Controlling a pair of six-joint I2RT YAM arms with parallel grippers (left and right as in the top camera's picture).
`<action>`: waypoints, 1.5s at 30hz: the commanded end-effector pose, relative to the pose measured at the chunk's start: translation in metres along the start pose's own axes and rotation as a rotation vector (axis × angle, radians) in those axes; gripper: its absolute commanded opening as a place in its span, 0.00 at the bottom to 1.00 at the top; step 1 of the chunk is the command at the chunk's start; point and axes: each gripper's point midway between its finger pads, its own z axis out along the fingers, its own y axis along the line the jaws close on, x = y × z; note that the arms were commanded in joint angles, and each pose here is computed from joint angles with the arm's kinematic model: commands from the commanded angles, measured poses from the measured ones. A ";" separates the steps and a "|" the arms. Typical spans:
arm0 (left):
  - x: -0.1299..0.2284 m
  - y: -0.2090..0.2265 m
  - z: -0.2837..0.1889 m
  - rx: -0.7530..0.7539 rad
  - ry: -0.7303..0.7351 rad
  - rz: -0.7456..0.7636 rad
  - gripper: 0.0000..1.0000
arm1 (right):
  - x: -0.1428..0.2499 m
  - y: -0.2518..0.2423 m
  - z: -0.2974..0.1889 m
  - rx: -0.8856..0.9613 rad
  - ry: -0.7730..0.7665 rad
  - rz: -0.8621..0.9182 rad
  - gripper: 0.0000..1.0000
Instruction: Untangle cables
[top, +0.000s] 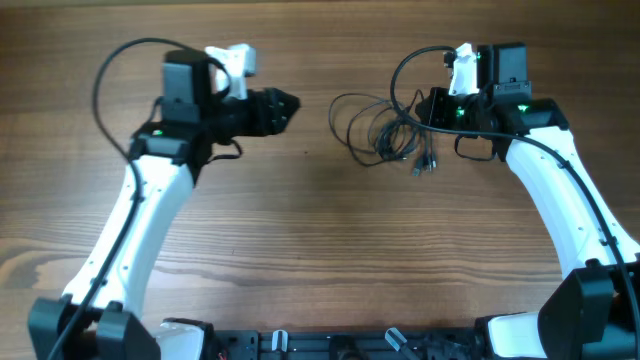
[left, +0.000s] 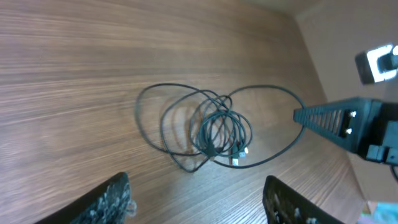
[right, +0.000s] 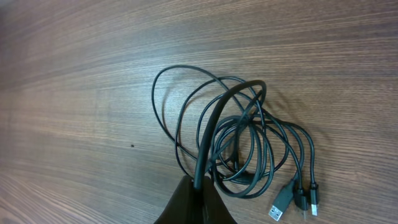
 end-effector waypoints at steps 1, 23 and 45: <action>0.010 -0.002 0.034 0.028 0.055 0.036 0.73 | -0.007 0.021 -0.012 -0.090 -0.019 -0.030 0.04; 0.085 0.024 0.165 0.181 0.223 0.103 0.59 | 0.003 0.083 -0.053 -0.435 0.001 -0.126 0.04; 0.095 0.002 0.174 0.235 0.236 0.145 0.45 | -0.001 0.092 -0.059 -0.480 -0.011 -0.121 0.04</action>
